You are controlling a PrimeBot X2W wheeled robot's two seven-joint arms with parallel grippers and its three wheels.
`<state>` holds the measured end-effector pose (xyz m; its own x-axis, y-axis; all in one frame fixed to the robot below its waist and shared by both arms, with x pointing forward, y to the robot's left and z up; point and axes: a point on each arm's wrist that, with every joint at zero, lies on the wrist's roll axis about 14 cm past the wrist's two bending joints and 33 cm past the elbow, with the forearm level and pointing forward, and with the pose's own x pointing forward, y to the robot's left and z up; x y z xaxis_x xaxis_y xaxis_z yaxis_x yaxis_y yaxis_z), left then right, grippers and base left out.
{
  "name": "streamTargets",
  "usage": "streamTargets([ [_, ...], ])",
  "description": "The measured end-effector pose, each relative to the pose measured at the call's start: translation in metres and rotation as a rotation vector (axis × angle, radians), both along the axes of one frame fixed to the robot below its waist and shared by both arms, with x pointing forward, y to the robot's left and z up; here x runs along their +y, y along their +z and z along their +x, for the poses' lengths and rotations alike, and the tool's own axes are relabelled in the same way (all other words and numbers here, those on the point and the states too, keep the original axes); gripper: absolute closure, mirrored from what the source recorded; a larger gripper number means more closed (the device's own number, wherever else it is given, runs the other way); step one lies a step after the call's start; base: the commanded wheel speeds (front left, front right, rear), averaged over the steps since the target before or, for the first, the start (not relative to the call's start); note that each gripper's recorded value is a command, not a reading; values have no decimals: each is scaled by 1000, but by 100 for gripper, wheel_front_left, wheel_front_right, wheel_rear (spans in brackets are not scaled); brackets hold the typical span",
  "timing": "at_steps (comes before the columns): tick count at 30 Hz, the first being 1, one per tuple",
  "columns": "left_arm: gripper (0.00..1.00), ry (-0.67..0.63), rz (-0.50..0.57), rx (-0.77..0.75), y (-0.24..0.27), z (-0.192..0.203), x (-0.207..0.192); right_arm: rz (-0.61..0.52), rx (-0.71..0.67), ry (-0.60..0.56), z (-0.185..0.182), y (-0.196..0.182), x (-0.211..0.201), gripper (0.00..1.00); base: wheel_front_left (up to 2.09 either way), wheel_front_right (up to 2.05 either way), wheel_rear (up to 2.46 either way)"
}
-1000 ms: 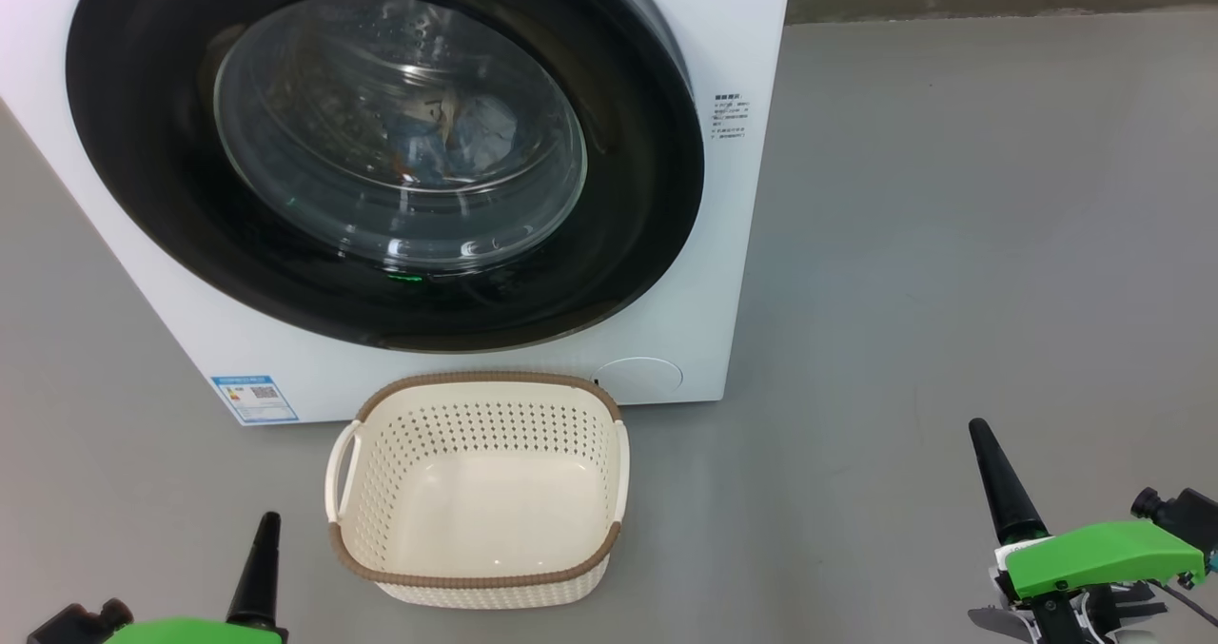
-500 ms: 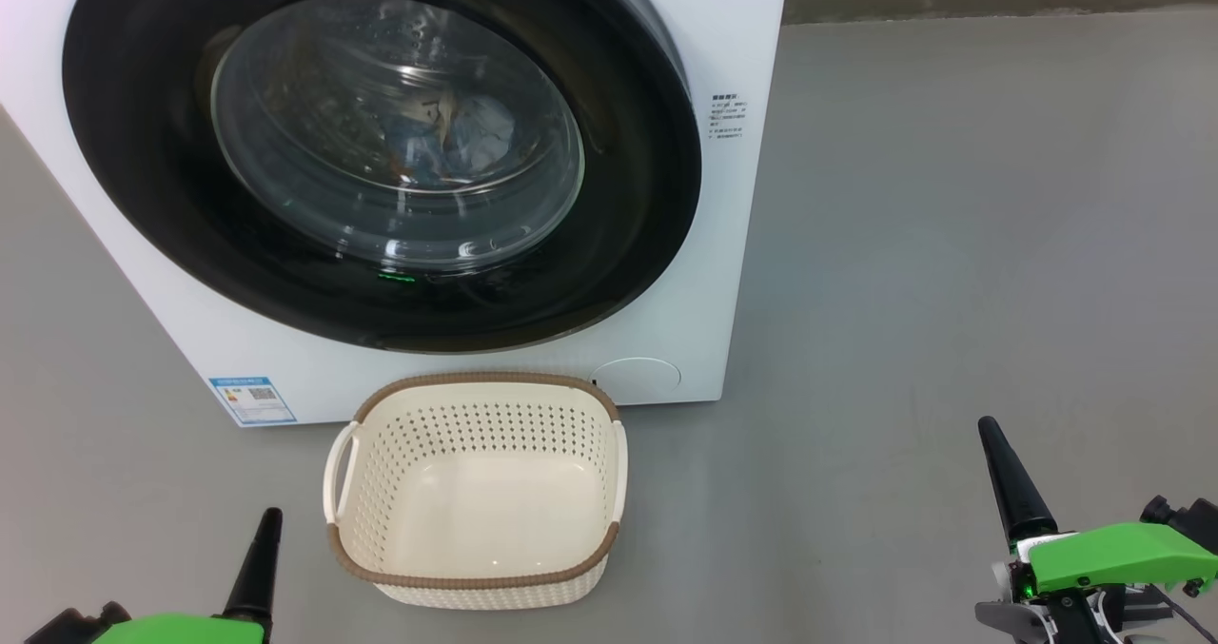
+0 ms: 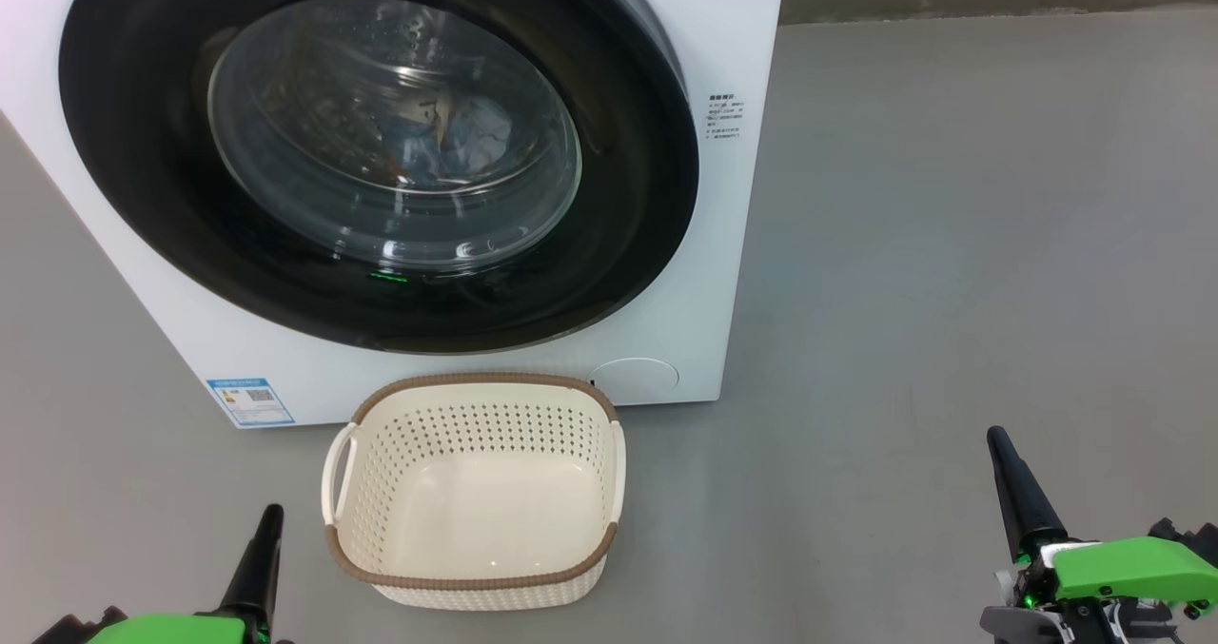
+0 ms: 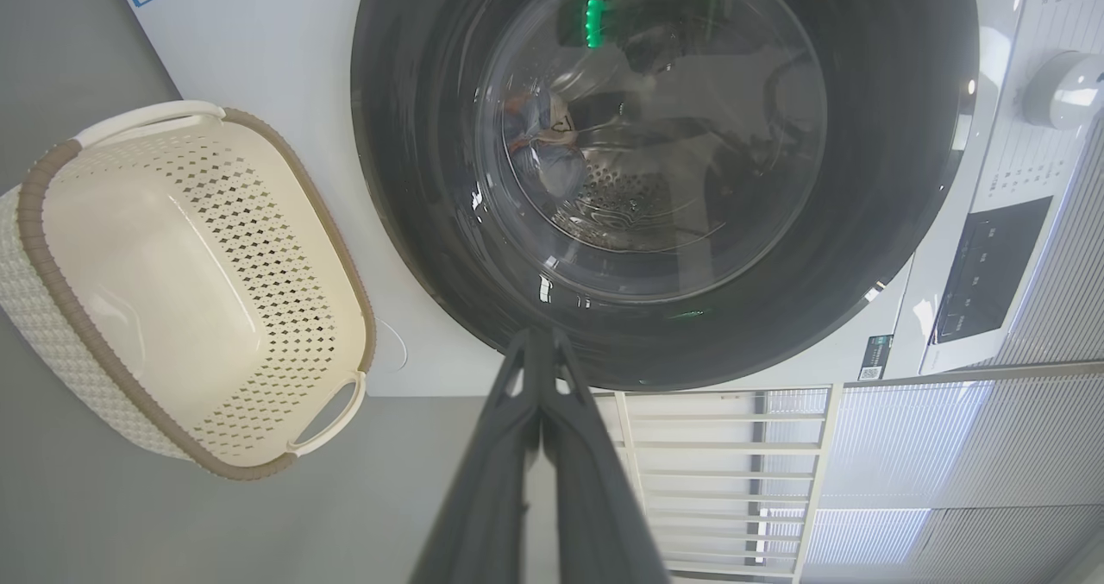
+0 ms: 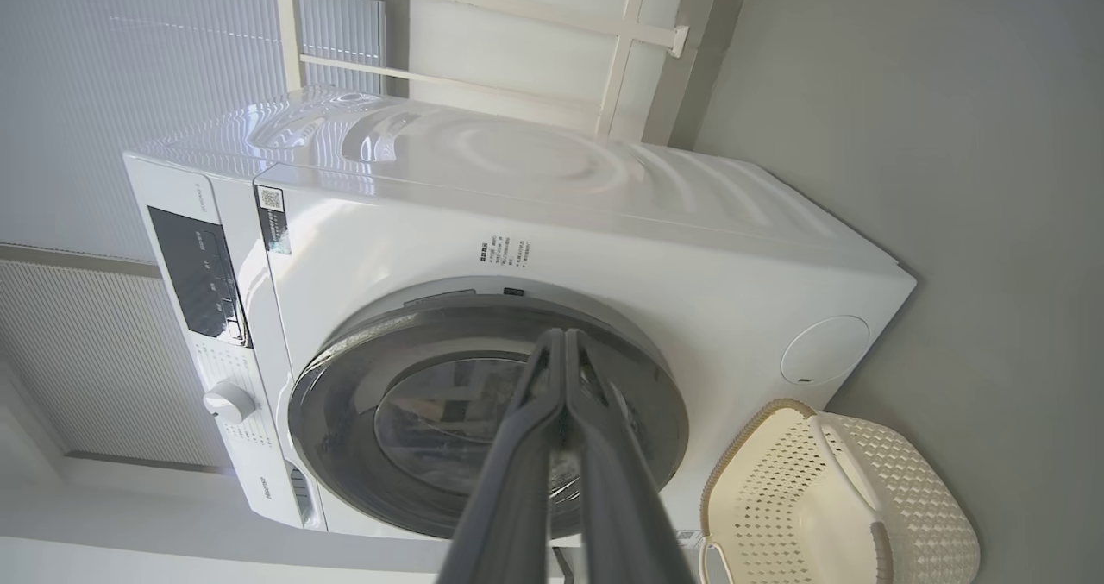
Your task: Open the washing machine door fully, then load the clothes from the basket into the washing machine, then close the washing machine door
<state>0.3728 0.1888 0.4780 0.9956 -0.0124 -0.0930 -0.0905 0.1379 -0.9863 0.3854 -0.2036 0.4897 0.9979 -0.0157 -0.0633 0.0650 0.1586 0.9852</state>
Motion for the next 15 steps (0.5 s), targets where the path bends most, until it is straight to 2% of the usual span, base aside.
streamTargets([
  [15, 100, -5, -140, -20, 6, 5, -2, 159, -22, -23, -1, 4, -5, 100, 0, 0, 0],
])
